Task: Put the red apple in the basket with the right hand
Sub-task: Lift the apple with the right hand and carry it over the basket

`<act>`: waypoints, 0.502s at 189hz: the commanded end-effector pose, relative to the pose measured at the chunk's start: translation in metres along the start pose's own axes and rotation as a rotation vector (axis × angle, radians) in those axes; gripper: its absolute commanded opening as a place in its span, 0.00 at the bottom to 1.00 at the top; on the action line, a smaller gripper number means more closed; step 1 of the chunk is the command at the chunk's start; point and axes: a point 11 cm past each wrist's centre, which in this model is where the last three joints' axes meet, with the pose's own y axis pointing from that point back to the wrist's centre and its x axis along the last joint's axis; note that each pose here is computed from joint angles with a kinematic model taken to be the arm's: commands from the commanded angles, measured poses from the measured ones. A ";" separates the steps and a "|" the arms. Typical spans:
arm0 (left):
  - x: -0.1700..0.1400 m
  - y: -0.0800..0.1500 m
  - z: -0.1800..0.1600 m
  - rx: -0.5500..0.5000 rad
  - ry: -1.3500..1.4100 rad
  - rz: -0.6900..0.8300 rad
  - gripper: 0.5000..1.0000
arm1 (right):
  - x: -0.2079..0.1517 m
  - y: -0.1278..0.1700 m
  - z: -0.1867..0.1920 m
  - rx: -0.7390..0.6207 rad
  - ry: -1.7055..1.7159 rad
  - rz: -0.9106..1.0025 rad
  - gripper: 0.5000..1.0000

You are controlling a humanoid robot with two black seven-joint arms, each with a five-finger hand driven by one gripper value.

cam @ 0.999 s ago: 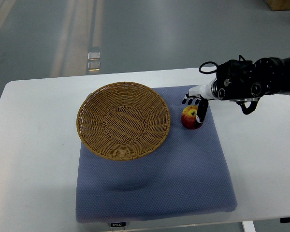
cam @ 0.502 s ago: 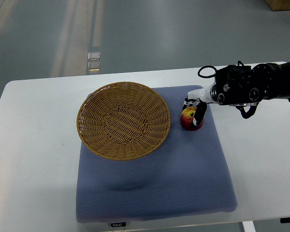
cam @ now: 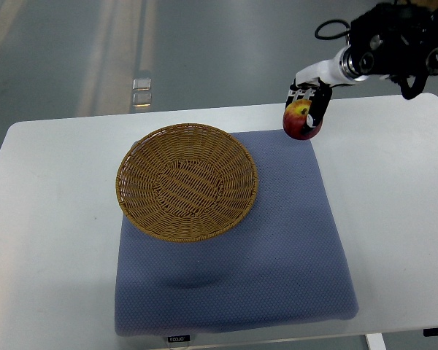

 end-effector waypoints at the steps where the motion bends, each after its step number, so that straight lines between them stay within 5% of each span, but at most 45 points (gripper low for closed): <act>1: -0.001 0.000 0.000 0.000 -0.001 -0.003 1.00 | 0.029 0.034 -0.036 0.056 0.048 0.030 0.17; 54: 0.000 0.000 0.000 0.000 -0.001 -0.001 1.00 | 0.028 0.046 -0.080 0.099 0.140 0.019 0.17; 95: -0.001 0.000 0.000 -0.001 -0.001 -0.005 1.00 | -0.015 0.024 -0.188 0.395 0.192 -0.017 0.18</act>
